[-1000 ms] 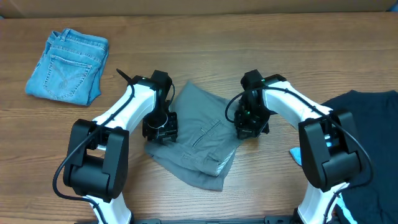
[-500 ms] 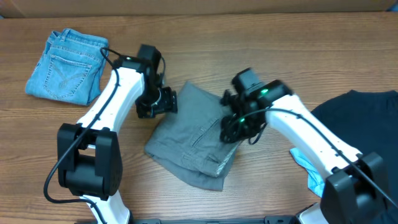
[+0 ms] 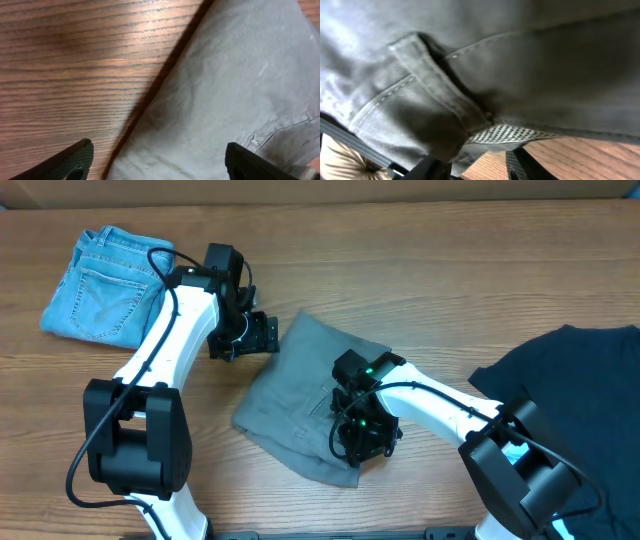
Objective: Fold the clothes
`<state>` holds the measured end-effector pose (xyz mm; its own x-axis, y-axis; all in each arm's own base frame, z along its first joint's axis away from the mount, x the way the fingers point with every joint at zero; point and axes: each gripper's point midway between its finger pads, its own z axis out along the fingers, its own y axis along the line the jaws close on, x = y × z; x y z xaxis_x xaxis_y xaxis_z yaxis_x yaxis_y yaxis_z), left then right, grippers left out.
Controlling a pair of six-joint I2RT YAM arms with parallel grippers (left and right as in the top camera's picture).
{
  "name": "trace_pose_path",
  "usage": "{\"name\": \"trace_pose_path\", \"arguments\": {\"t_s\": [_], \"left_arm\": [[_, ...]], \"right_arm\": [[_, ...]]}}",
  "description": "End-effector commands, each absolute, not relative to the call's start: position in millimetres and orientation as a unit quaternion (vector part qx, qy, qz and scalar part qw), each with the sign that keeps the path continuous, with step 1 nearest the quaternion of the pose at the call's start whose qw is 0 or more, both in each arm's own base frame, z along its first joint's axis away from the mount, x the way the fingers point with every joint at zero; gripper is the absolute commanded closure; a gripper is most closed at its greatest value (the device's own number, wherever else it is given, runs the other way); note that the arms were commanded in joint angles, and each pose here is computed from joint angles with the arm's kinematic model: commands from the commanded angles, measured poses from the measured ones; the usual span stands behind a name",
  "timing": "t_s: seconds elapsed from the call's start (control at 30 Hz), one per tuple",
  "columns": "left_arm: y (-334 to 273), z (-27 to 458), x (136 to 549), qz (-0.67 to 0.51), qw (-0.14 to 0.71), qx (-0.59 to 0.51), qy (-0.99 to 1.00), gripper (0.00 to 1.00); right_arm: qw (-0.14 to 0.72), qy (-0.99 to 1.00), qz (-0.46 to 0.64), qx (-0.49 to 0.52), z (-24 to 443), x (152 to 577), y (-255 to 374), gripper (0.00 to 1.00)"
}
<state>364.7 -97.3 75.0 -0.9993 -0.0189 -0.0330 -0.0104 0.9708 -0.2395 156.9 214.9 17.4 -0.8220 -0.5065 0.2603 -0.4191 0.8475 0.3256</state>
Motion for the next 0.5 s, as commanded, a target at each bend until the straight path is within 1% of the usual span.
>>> {"name": "trace_pose_path", "arguments": {"t_s": [0.0, 0.13, 0.27, 0.37, 0.43, 0.47], "left_arm": [[-99, 69, 364, -0.122, 0.008, 0.037, 0.992, 0.13], [-105, 61, 362, -0.138, -0.003, 0.062, 0.988, 0.13], [-111, 51, 357, -0.156, -0.019, 0.100, 0.982, 0.13], [-111, 40, 353, -0.155, -0.036, 0.102, 0.982, 0.14], [-111, 36, 350, -0.155, -0.048, 0.101, 0.982, 0.20], [-110, 36, 347, -0.154, -0.053, 0.100, 0.982, 0.27]], "right_arm": [[0.161, -0.953, -0.115, 0.229, 19, 162, 211, 0.62], [0.128, -0.956, -0.122, 0.234, 34, 174, 218, 0.64], [0.037, -0.973, -0.086, 0.212, 68, 206, 213, 0.64], [-0.026, -0.975, -0.088, 0.202, 99, 224, 216, 0.61], [-0.051, -0.977, -0.095, 0.186, 114, 231, 218, 0.59], [-0.076, -0.975, -0.106, 0.179, 126, 238, 222, 0.53]]}}
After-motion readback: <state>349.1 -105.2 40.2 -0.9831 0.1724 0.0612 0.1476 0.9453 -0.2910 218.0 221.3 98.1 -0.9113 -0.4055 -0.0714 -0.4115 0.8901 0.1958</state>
